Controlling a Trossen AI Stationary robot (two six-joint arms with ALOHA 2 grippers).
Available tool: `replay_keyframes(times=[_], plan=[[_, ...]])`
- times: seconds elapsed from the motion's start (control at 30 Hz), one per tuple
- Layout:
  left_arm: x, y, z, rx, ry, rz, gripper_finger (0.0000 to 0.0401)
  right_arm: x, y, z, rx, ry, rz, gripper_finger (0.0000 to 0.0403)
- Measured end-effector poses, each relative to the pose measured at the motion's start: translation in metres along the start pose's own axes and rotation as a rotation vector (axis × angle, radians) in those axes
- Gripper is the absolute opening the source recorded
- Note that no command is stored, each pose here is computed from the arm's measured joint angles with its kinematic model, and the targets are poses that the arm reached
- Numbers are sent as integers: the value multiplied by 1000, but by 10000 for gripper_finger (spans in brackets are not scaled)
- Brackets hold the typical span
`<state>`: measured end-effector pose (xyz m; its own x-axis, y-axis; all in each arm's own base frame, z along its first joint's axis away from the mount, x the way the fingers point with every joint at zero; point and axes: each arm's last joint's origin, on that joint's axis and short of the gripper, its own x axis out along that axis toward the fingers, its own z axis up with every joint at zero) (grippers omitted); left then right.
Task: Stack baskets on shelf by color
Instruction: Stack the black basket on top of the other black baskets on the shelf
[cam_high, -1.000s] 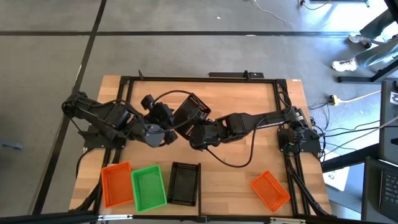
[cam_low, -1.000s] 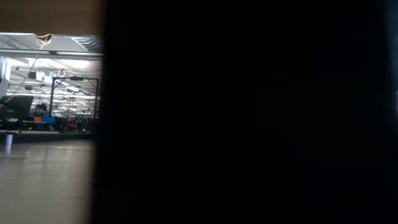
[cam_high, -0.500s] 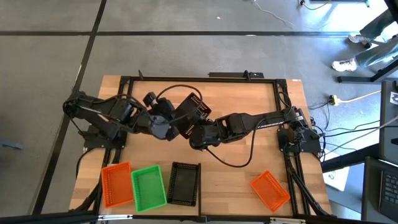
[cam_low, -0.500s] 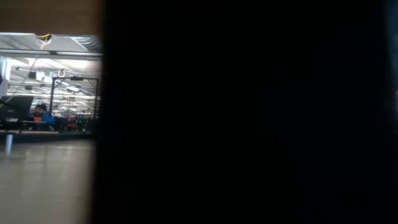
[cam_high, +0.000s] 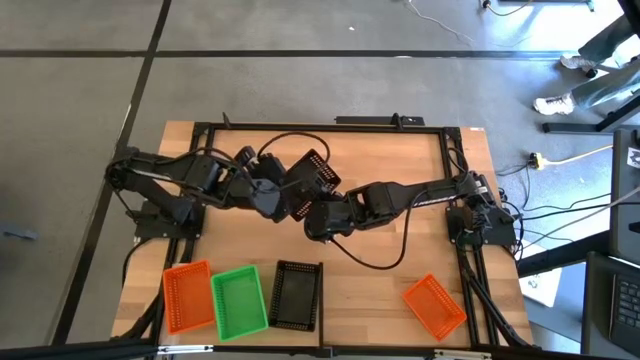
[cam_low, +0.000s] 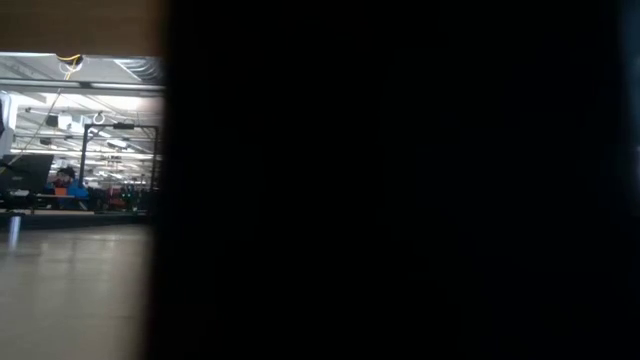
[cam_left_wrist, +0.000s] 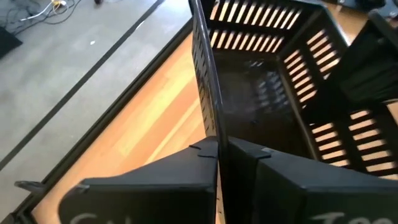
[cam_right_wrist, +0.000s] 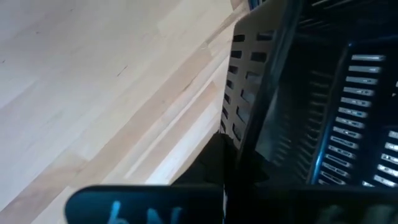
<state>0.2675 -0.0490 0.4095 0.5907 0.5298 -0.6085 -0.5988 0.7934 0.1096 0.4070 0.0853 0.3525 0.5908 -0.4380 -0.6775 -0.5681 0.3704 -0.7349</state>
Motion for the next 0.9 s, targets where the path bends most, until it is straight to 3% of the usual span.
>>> replay_keyframes(times=[0.27, 0.67, 0.9], plan=[[1, -1, 0, 2, 2, -1, 1, 0, -1, 1, 10, -20, -2, 13], [1, -1, -3, -9, 38, -19, 0, -5, 1, 5, 2, 4, -43, 94], [-2, 0, -11, -26, 99, -5, 0, -19, 6, 16, -14, -4, -87, 105]])
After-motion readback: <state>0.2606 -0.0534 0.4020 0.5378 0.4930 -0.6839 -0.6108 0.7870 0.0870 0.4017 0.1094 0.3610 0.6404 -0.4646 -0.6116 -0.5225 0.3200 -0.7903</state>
